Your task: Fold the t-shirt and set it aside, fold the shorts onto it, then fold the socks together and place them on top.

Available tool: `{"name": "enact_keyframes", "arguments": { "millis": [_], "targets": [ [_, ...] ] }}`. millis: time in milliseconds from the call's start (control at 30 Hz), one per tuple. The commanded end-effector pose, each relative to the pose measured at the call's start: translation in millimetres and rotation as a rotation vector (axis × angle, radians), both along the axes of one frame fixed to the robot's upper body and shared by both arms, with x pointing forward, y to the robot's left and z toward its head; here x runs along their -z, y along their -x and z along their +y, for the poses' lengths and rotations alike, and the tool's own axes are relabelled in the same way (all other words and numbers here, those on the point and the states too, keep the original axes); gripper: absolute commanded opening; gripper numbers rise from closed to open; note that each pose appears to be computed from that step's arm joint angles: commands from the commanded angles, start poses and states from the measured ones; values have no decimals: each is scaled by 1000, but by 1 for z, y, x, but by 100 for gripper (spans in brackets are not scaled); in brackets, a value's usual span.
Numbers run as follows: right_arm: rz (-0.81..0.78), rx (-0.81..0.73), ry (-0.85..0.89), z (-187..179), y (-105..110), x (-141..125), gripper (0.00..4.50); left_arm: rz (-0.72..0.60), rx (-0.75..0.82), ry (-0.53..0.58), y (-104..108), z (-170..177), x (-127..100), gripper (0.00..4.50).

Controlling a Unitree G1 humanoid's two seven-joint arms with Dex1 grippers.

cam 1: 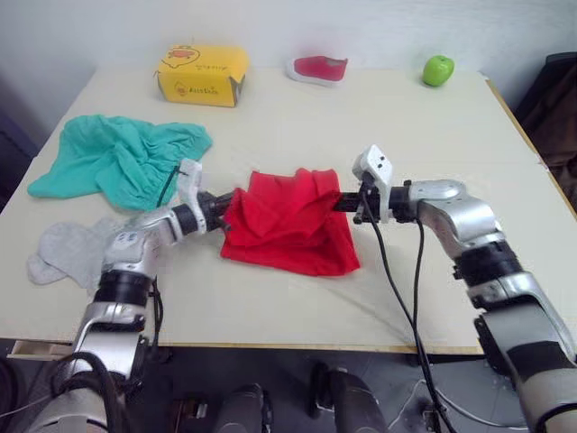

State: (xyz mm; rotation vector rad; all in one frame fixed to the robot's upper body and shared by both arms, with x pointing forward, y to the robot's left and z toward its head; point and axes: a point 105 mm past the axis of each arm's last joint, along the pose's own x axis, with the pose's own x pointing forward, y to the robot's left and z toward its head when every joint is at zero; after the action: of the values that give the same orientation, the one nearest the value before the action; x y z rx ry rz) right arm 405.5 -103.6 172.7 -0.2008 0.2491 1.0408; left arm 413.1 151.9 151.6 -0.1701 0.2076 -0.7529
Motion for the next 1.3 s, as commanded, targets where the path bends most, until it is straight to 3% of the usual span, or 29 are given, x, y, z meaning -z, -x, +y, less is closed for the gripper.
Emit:
{"name": "enact_keyframes", "arguments": {
  "millis": [33,167,267,367,467,567,600,800,933,967,1067,1167,1300],
  "targets": [
    [110,181,-94,-14,-24,-5,0,38,-74,33,-14,2,-3,7],
    [290,441,-193,-34,-42,10,0,126,-113,45,-20,-1,5,7],
    [379,536,-286,-41,-46,14,0,204,-205,125,-30,4,6,7],
    [388,533,-295,-39,-46,15,0,286,-307,234,-38,12,3,7],
    [393,458,-308,-27,-43,10,0,320,-331,262,-40,14,3,7],
    [405,470,-392,-22,-46,1,65,355,-336,273,-39,14,7,0],
    [418,494,-422,-23,-48,0,97,368,-349,278,-39,14,9,49],
    [448,571,-539,-34,-53,-10,311,369,-391,286,-41,24,9,220],
    [326,577,-415,-47,-55,-21,444,336,-438,294,-41,44,-4,334],
    [278,562,-358,-49,-55,-24,450,327,-442,290,-41,49,-8,363],
    [29,409,-114,-47,-49,-41,450,220,-376,191,-35,59,-28,448],
    [-134,217,35,-39,-24,-49,450,59,-258,3,-20,62,-46,448],
    [-339,13,175,-28,22,-48,450,-167,39,-299,27,46,-55,448]
  ]
}}
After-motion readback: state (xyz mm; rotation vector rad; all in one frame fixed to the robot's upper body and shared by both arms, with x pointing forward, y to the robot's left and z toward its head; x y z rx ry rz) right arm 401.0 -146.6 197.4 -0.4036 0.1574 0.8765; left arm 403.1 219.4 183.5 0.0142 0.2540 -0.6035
